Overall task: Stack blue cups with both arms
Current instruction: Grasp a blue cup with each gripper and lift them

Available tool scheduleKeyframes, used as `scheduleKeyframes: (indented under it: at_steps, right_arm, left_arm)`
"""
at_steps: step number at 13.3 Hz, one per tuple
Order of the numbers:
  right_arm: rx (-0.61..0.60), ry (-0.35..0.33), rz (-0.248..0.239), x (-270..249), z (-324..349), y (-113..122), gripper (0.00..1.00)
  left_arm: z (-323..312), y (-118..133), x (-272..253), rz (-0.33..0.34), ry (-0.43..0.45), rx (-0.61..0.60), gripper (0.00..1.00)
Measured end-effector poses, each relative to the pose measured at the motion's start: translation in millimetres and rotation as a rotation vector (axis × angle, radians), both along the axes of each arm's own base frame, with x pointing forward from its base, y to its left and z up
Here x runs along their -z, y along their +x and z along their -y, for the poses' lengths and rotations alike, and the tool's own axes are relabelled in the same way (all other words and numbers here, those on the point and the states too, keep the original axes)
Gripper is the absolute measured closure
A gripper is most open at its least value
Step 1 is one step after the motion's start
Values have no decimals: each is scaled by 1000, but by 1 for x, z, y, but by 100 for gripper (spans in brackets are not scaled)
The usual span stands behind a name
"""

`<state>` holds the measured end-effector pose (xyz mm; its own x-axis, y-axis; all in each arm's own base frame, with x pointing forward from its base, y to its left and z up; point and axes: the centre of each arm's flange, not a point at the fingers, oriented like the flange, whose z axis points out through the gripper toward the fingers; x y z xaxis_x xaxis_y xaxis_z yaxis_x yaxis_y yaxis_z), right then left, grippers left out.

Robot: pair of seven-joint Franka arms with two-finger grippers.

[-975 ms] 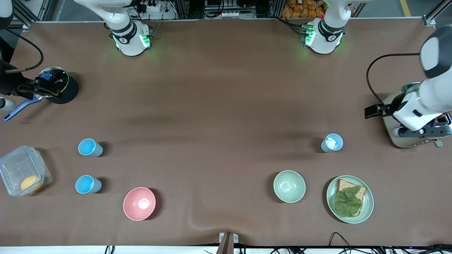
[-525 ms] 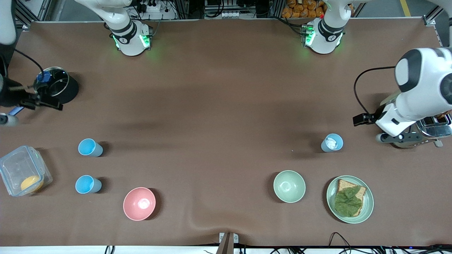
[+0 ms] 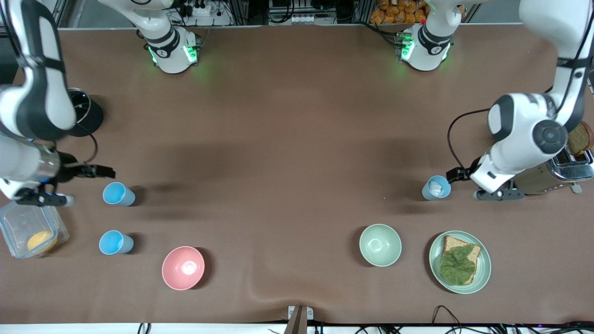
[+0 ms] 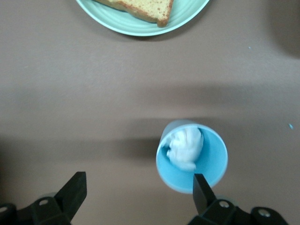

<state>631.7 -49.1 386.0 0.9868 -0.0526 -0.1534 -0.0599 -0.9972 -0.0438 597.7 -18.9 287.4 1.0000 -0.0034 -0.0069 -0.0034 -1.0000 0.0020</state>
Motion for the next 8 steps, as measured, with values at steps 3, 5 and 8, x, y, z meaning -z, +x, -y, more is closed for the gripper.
scheduleKeyframes:
  at_steps: [3,5,8]
  right_arm:
    - [8,-4,12,51,9,1,0]
    - [7,-1,8,70,23,1,0]
    - [-23,6,21,77,49,0,0]
  left_arm:
    - [0,3,30,-11,-4,-1,0]
    - [1,2,40,-21,-6,0,0]
    - [6,1,48,-35,-8,8,19]
